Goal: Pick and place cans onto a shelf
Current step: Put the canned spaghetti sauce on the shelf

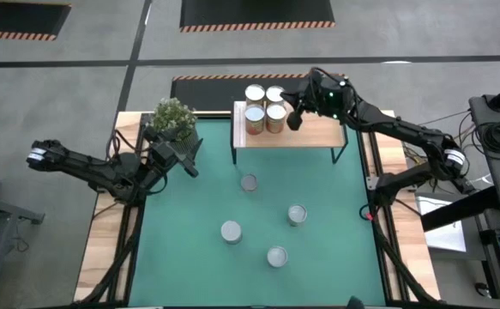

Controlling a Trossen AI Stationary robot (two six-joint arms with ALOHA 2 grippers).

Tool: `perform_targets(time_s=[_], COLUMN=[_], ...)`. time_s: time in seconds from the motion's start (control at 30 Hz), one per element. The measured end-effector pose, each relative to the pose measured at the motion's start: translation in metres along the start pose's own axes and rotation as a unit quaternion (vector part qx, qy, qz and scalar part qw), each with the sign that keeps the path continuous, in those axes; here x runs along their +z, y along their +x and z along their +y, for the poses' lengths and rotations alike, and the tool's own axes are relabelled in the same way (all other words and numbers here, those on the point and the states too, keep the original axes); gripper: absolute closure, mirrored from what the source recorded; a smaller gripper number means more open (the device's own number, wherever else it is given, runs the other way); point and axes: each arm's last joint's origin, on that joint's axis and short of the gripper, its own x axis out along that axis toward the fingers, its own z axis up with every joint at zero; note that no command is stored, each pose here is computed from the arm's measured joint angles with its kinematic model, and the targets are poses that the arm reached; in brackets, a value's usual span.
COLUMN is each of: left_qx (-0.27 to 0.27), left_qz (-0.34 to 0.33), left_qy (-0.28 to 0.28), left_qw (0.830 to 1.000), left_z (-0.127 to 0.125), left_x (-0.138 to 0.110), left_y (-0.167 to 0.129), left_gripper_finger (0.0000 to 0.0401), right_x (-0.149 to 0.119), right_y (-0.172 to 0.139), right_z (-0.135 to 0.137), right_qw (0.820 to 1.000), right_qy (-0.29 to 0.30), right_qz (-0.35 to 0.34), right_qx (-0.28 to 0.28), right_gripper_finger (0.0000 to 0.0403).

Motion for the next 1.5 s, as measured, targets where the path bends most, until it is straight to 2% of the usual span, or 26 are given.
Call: perform_targets(time_s=[0.13, 0.23, 0.5, 0.7, 0.87, 1.07, 1.17, 1.37, 1.5], left_qx=[0.0, 0.0, 0.0, 0.0, 0.0, -0.001, -0.004, -0.055, -0.064], left_qz=[0.0, 0.0, 0.0, 0.0, 0.0, 0.002, 0.004, -0.006, -0.005], left_qy=[0.001, 0.001, -0.002, -0.008, -0.017, -0.039, -0.057, -0.073, -0.063], left_qw=[1.0, 1.0, 1.0, 1.0, 1.0, 0.999, 0.998, 0.996, 0.996], left_z=[0.0, 0.0, 0.0, 0.0, 0.0, 0.0, -0.001, -0.01, -0.014], left_x=[0.0, 0.0, 0.0, 0.0, 0.0, -0.001, -0.002, -0.004, -0.005], left_y=[0.0, 0.0, 0.0, 0.0, 0.0, 0.0, 0.0, 0.002, 0.003], left_gripper_finger=[0.0122, 0.0122, 0.0122, 0.0122, 0.0122, 0.0122, 0.0122, 0.0122, 0.0122], right_x=[0.004, 0.013, 0.036, 0.029, 0.012, -0.02, -0.041, -0.078, -0.096], right_y=[-0.005, -0.016, -0.056, -0.081, -0.099, -0.112, -0.114, -0.118, -0.121], right_z=[0.003, 0.014, 0.062, 0.099, 0.123, 0.148, 0.156, 0.174, 0.183], right_qw=[1.0, 0.999, 0.991, 0.982, 0.982, 0.972, 0.969, 0.959, 0.954], right_qy=[0.006, 0.009, 0.003, 0.004, 0.003, 0.013, 0.016, 0.036, 0.046], right_qz=[-0.006, -0.024, -0.055, -0.064, -0.057, -0.076, -0.061, -0.026, -0.003], right_qx=[0.008, 0.028, 0.12, 0.177, 0.178, 0.222, 0.239, 0.281, 0.295], right_gripper_finger=[0.039, 0.039, 0.039, 0.039, 0.039, 0.039, 0.039, 0.039, 0.039])
